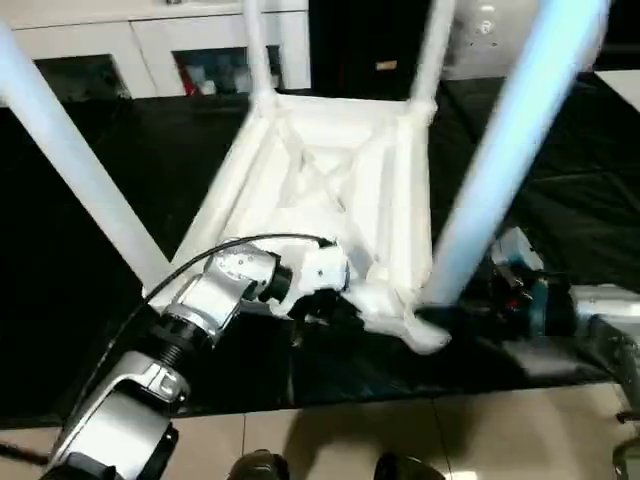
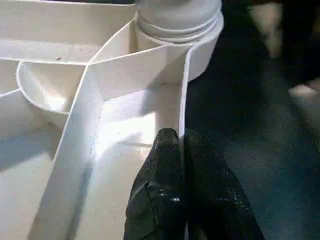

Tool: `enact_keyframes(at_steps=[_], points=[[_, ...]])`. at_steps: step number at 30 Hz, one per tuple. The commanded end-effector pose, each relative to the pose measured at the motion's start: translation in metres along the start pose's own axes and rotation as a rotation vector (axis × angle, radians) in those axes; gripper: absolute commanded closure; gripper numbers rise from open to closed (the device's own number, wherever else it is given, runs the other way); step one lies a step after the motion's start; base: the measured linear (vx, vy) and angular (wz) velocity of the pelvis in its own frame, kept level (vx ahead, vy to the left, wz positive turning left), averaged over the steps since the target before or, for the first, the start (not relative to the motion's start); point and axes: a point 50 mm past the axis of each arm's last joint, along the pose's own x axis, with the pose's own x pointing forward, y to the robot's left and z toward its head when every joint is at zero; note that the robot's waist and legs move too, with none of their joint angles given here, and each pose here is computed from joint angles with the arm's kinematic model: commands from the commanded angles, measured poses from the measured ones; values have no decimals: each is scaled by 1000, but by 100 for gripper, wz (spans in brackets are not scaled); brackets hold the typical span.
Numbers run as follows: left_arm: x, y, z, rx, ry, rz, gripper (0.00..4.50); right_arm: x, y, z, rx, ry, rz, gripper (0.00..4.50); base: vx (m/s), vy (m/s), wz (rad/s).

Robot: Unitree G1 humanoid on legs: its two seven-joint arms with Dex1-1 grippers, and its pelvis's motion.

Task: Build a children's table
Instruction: Rotate leg to tighten

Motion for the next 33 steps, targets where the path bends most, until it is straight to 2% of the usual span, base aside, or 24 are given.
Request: enact_keyframes(at_steps=[1, 2, 5, 10, 11, 16, 21, 25, 27, 28, 29, 32, 33], points=[[20, 1, 23, -14, -87, 90, 450, 23, 4, -1, 61, 20, -112, 233, 0, 0, 0], [21, 2, 23, -25, -88, 111, 450, 25, 3, -1, 74, 18, -146, 235, 0, 0, 0], [37, 7, 33, -121, -125, 269, 450, 41, -5, -2, 148, -12, -414, 239, 0, 0, 0], [49, 4, 40, -148, -154, 314, 450, 51, -6, 0, 179, -60, -498, 240, 0, 0, 0], [51, 2, 40, -146, -153, 310, 450, 52, -6, 1, 176, -73, -505, 187, 0, 0, 0], [53, -3, 40, -125, -135, 287, 450, 52, -1, 4, 193, -109, -511, 146, 0, 0, 0], [41, -1, 35, -74, -131, 259, 450, 40, -4, 3, 148, -103, -481, 97, 0, 0, 0], [29, -2, 28, -18, -112, 195, 450, 15, -12, 8, 69, -98, -393, 70, 0, 0, 0], [25, -5, 25, 10, -106, 136, 450, 3, -13, 9, 22, -65, -311, 52, 0, 0, 0], [25, -5, 25, 10, -106, 136, 450, 3, -13, 9, 22, -65, -311, 42, 0, 0, 0], [21, -9, 23, 43, -110, 63, 450, -7, -10, 11, -25, -36, -214, 29, 0, 0, 0], [17, -10, 20, 63, -91, 22, 450, -13, -8, 13, -61, -16, -147, 16, 0, 0, 0], [14, -10, 17, 85, -69, -11, 450, -18, -8, 12, -94, 35, -94, 7, 0, 0, 0]])
